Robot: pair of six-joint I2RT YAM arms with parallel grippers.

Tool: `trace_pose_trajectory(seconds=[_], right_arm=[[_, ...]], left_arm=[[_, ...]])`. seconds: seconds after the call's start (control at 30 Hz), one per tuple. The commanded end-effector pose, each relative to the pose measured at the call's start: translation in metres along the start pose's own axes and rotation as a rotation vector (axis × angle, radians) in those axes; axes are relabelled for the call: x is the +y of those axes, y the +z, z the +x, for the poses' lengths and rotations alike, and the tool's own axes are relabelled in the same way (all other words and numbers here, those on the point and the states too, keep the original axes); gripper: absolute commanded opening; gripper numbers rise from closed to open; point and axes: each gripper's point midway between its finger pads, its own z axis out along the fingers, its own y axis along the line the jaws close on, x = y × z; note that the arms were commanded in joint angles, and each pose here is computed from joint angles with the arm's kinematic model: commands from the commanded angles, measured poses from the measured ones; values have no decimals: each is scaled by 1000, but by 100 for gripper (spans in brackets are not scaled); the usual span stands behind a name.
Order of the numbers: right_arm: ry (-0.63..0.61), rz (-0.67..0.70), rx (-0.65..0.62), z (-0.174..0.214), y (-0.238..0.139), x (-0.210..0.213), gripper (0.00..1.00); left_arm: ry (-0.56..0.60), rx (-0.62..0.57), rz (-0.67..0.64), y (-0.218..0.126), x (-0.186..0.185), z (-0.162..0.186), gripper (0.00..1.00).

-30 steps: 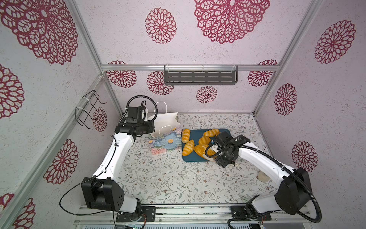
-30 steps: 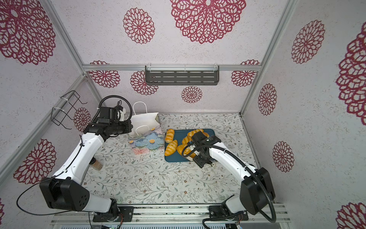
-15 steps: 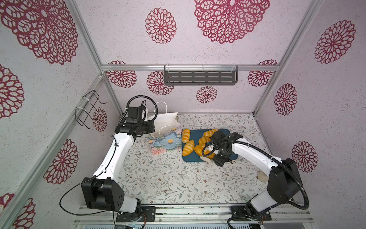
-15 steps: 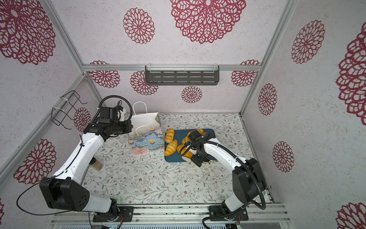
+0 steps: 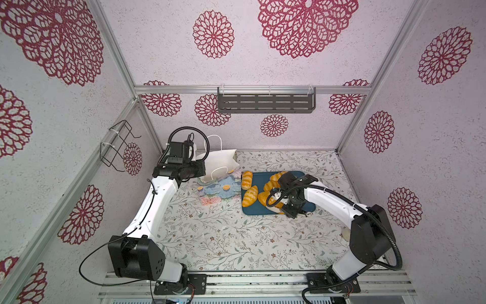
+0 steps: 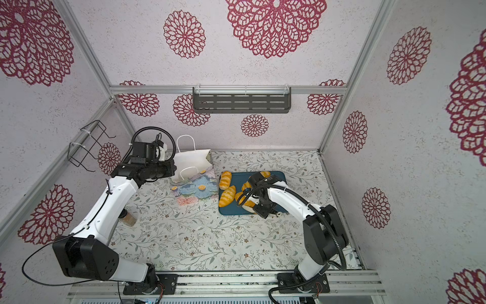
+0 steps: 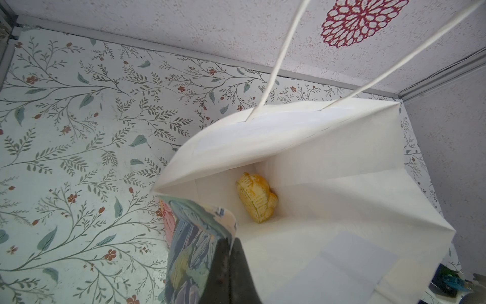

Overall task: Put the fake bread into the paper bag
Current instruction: 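Close the tongs on the sugar-crusted loaf and lift it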

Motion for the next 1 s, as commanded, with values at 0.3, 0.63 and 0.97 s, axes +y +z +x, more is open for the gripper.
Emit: trace_pose_trajectory(seconds=[0.3, 0.63, 0.97], right_arm=[[41, 15, -125, -5, -36, -1, 28], [94, 49, -227, 1, -64, -2, 22], [170, 61, -442, -15, -104, -5, 17]], left_arm=[[15, 12, 11, -2, -5, 6, 0], [14, 12, 11, -3, -5, 7, 0], [16, -2, 9, -7, -6, 4, 0]])
